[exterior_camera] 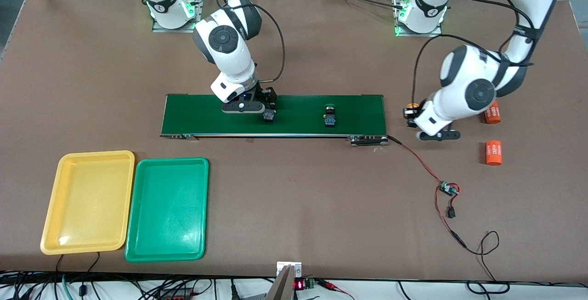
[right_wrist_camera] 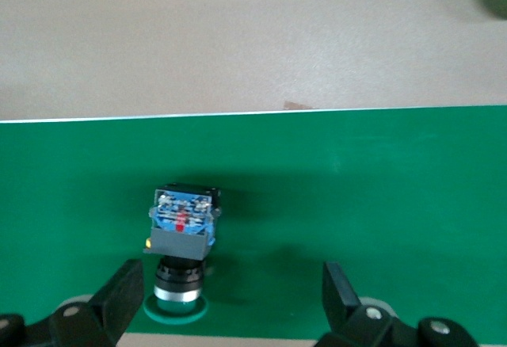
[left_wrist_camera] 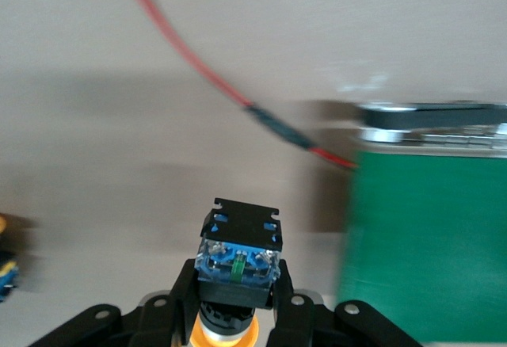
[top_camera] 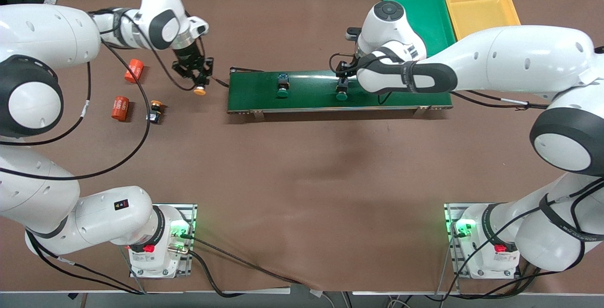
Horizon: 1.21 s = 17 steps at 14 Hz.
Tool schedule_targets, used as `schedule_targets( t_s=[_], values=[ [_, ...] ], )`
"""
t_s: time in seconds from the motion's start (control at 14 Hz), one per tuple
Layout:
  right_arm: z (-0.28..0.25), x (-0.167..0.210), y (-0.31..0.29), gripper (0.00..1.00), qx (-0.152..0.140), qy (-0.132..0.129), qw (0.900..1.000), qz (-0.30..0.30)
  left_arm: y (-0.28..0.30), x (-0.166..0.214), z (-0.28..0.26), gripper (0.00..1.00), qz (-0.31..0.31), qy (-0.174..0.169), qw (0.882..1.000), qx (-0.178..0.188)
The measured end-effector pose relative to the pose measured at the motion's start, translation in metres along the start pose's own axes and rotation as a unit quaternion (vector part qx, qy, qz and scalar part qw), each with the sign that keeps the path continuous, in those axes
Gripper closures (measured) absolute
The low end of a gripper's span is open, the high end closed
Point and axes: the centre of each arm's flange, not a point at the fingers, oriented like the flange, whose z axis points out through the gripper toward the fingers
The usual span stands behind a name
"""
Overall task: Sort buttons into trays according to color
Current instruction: 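Grasp a belt button with the right gripper while the left gripper places one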
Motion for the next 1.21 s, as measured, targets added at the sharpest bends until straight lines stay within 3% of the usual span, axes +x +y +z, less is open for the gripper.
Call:
schedule_targets(
  t_s=[0.21,0.43,0.64,1.0,1.21],
  values=[
    [0.012,0.001,-0.002,0.0,0.004,0.007,1.0,-0.001,0.04,-0.008,-0.011,0.6,0.017,0.007,1.0,-0.01],
    [0.016,0.002,-0.002,0.0,0.004,0.008,1.0,-0.001,0.069,-0.019,-0.005,0.6,0.009,-0.016,0.999,-0.049],
    [0.033,0.0,-0.006,0.05,0.009,0.018,1.0,-0.005,0.093,-0.027,0.011,0.6,0.027,-0.033,0.998,-0.053],
    [0.044,0.0,-0.007,0.58,0.007,0.02,1.0,-0.007,0.111,-0.015,0.027,0.6,0.04,-0.045,0.996,-0.066],
    [0.028,0.013,-0.002,0.58,0.01,0.027,1.0,-0.004,0.109,-0.006,0.036,0.6,0.059,-0.022,0.997,-0.05]
  ],
)
